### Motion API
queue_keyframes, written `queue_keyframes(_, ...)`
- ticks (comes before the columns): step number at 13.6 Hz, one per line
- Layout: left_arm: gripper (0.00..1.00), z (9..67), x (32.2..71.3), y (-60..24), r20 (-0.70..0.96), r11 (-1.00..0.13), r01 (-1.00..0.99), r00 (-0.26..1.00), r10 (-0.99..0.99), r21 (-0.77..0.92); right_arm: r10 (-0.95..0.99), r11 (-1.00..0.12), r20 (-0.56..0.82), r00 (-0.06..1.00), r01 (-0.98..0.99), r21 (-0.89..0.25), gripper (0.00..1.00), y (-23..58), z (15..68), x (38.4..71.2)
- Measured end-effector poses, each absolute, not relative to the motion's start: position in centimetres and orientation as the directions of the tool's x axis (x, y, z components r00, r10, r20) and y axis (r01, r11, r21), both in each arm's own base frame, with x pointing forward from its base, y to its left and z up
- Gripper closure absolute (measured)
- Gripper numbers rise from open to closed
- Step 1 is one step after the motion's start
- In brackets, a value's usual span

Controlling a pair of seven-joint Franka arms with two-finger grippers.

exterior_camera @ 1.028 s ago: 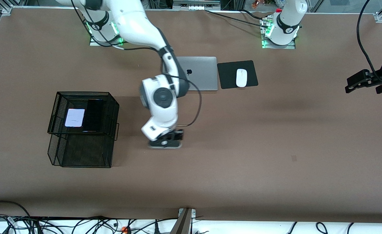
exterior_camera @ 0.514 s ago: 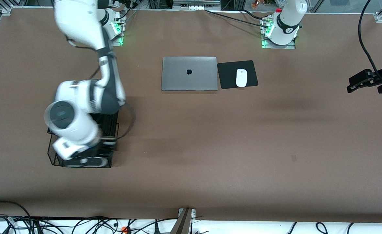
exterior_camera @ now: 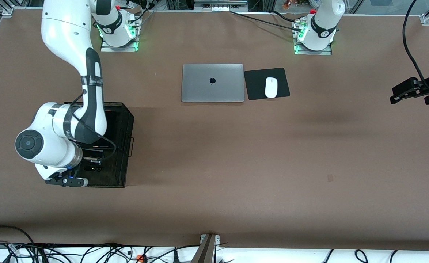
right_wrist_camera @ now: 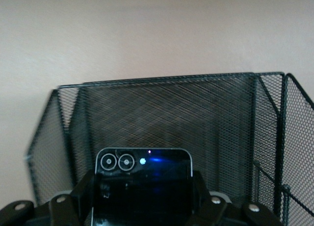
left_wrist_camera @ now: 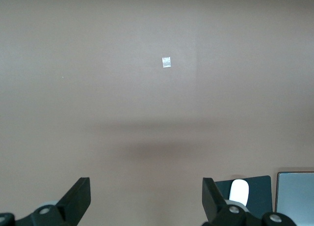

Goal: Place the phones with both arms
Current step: 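Carry the flip phone into the mesh basket with the right gripper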

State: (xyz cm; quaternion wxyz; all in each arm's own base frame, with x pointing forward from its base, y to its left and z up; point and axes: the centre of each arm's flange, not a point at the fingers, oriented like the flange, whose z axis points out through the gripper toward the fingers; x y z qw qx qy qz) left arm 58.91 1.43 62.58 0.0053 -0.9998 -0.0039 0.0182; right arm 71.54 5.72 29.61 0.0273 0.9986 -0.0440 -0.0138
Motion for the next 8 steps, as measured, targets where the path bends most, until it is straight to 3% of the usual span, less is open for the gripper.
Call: queue_keyframes(8,0.0,62.5,58.8,2.5,-0.047,-1.0,0.025,0.999,0.025,-0.011,-0.188,-0.982,-0.008,0.982,-0.188,-0.023,0.2,2.9,26.4,70.9)
